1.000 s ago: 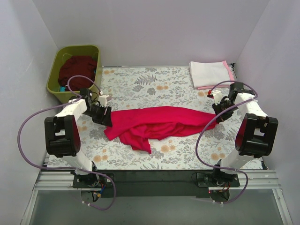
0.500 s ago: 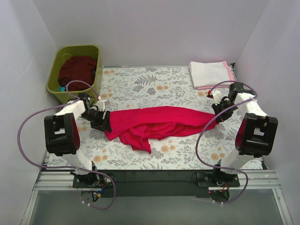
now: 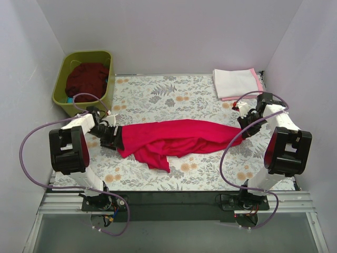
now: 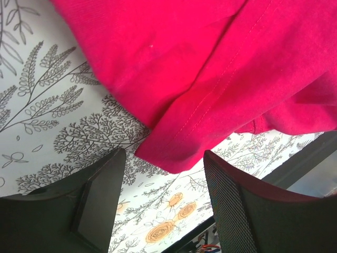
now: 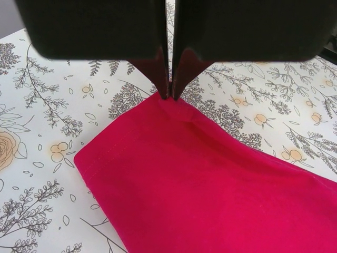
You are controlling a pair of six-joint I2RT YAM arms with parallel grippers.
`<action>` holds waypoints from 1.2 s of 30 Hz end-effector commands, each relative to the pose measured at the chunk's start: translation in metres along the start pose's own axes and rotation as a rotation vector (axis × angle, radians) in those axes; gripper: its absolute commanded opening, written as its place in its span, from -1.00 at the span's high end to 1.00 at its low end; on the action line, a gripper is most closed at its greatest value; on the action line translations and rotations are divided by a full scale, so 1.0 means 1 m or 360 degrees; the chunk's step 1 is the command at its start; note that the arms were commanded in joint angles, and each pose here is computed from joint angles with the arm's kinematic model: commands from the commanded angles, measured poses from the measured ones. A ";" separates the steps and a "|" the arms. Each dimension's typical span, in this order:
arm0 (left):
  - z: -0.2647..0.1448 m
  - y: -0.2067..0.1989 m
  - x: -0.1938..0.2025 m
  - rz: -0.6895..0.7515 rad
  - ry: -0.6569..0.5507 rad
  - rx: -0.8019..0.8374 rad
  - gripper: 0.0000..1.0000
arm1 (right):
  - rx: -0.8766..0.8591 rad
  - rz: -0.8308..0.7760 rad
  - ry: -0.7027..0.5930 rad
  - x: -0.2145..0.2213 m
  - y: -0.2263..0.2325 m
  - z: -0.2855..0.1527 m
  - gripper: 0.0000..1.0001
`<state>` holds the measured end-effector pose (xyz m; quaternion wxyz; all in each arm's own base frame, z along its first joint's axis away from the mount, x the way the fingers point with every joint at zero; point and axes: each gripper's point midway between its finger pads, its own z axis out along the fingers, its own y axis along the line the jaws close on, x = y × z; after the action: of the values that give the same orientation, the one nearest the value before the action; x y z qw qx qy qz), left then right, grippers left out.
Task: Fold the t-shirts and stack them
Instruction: Flatten the tshirt out
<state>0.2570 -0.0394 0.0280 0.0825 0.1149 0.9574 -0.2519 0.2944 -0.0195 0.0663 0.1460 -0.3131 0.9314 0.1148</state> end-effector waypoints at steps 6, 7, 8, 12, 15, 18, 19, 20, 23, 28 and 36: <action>0.000 -0.022 0.003 -0.0028 -0.0011 0.0227 -0.16 | -0.0032 -0.0015 -0.0027 -0.008 0.002 -0.004 0.97; 0.000 -0.025 0.001 -0.0036 -0.0021 0.0252 -0.13 | -0.0035 -0.0017 -0.0029 -0.009 0.002 -0.004 0.97; -0.001 -0.027 -0.001 -0.0037 -0.0032 0.0271 -0.11 | -0.0035 -0.0014 -0.0028 -0.009 0.002 -0.004 0.97; -0.006 -0.033 -0.014 -0.0054 -0.0088 0.0319 0.08 | -0.0030 -0.0017 -0.0034 -0.011 0.000 -0.005 0.97; -0.010 -0.035 -0.020 -0.0058 -0.0113 0.0324 0.18 | -0.0029 -0.0017 -0.0041 -0.012 0.000 -0.006 0.97; -0.011 -0.034 -0.024 -0.0055 -0.0125 0.0314 0.30 | -0.0039 -0.0012 -0.0041 -0.012 0.001 -0.005 0.97; -0.011 -0.035 -0.024 -0.0057 -0.0130 0.0317 0.40 | -0.0038 -0.0008 -0.0042 -0.012 0.001 -0.005 0.97; -0.012 -0.035 -0.025 -0.0058 -0.0133 0.0316 0.46 | -0.0037 -0.0013 -0.0040 -0.012 0.001 -0.005 0.97; -0.016 -0.037 -0.029 -0.0054 -0.0150 0.0323 0.78 | -0.0036 -0.0010 -0.0047 -0.014 0.001 -0.006 0.97; -0.033 -0.040 -0.048 -0.0012 -0.0223 0.0285 1.00 | -0.0028 -0.0014 -0.0090 -0.023 -0.001 -0.012 0.97; -0.084 -0.029 -0.113 0.0119 -0.0518 0.0006 1.00 | 0.0049 -0.0058 -0.0241 -0.058 -0.014 -0.036 0.97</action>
<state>0.3251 -0.0517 0.1008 0.1755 0.1014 0.9317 -0.3014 0.3232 -0.0160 0.0943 0.1881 -0.3165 0.9224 0.1164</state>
